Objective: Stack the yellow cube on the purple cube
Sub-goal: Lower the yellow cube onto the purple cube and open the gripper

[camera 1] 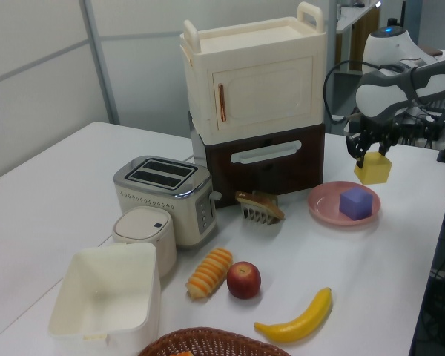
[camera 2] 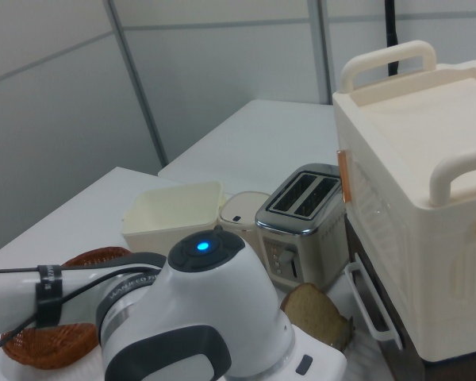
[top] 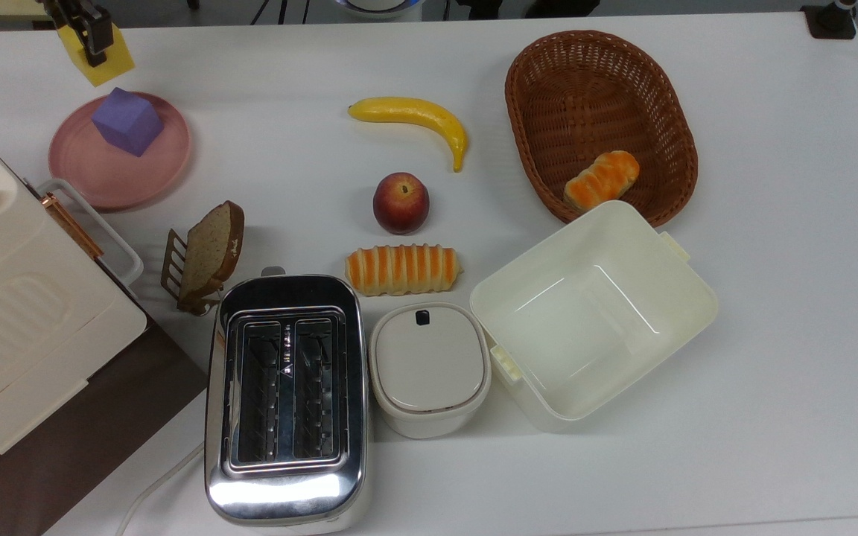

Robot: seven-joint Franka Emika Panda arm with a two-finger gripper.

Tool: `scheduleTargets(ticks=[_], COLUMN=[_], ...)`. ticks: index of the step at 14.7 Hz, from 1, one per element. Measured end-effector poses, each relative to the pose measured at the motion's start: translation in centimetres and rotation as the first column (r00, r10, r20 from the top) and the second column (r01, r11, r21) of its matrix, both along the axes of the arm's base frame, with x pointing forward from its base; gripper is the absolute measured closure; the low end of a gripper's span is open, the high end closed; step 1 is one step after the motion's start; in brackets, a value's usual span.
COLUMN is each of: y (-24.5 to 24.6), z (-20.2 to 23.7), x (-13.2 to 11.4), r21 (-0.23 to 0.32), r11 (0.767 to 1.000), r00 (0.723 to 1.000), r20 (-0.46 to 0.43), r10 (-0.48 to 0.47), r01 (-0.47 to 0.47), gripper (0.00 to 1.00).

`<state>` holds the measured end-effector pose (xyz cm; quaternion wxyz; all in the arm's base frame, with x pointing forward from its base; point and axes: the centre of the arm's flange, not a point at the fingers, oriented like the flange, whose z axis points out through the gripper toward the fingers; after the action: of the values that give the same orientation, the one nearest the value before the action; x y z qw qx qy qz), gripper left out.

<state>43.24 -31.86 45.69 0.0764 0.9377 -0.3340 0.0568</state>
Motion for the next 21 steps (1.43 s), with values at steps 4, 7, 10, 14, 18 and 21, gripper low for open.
scheduleTargets(ticks=[4,7,10,14,18,21], y=[0.1,0.2,0.2,0.3,0.2,0.2], z=[-2.5,-3.0,-3.4,-3.6,-3.7,-4.2], x=[0.9,1.6,1.9,2.2,2.4,2.5], r21=[0.049,0.059,0.056,0.044,0.042,0.044], r11=[0.994,0.992,0.992,0.992,0.992,0.992], r00=[0.994,0.993,0.993,0.992,0.993,0.993], r20=[-0.025,0.003,0.001,0.013,0.017,0.008], r10=[0.104,0.115,0.117,0.122,0.121,0.121], r01=[-0.102,-0.115,-0.117,-0.122,-0.122,-0.121], gripper=[0.41,0.41,0.41,0.41,0.41,0.41])
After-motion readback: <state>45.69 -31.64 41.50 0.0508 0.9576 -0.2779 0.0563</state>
